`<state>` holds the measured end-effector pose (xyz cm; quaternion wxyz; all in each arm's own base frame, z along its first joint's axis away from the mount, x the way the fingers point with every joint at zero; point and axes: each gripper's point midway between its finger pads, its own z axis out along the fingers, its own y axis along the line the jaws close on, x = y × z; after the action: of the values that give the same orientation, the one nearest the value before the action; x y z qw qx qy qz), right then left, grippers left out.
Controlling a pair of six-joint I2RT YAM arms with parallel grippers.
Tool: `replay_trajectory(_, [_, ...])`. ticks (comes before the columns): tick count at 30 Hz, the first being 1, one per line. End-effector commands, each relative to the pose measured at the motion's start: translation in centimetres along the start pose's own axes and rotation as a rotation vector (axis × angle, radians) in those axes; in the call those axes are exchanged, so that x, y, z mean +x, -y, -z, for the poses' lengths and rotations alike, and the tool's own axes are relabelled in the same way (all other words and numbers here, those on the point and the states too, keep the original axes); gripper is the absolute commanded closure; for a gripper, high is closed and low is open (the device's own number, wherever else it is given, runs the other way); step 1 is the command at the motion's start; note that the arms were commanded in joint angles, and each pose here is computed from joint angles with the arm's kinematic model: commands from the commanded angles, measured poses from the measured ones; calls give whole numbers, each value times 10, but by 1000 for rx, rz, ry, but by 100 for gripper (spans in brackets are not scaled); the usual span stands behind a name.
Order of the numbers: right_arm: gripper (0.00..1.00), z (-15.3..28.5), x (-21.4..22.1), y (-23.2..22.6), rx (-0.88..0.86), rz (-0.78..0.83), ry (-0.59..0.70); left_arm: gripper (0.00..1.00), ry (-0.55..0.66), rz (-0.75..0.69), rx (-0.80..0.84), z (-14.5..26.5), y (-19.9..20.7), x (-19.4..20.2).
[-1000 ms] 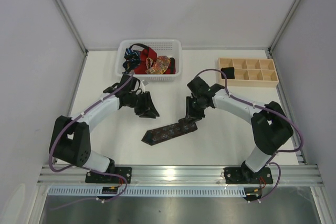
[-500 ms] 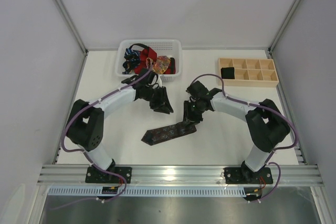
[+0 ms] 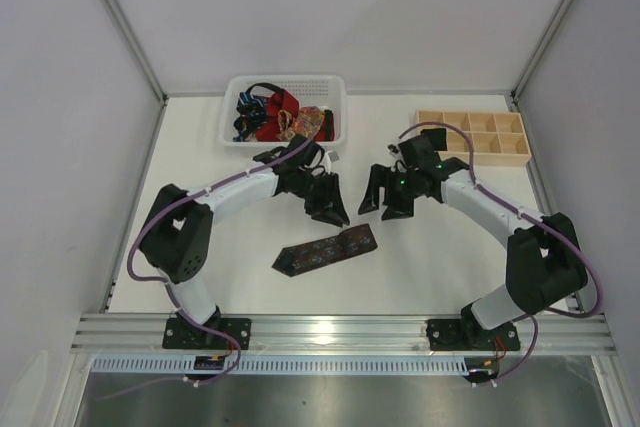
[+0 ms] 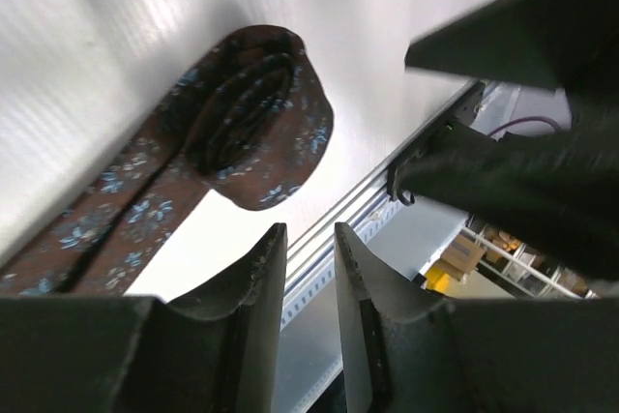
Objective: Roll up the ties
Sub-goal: Roll the tie
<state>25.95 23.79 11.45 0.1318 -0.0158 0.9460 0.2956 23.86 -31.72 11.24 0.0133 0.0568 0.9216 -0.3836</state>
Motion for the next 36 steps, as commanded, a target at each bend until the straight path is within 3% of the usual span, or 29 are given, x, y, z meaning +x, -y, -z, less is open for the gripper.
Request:
replay_trajectory(1, [24, 7, 3, 15, -89, -2, -30, 68, -28, -6, 68, -9, 23, 5])
replay_trajectory(11, [18, -7, 8, 11, -359, -35, -62, 69, -119, 6, 58, -37, 11, 28])
replay_trajectory(28, [15, -44, 32, 47, -381, -131, -120, 70, -99, 52, 56, -35, -17, 22])
replay_trajectory(36, [16, -54, 32, 49, -399, -143, -147, 70, -100, 65, 90, -31, -11, 19])
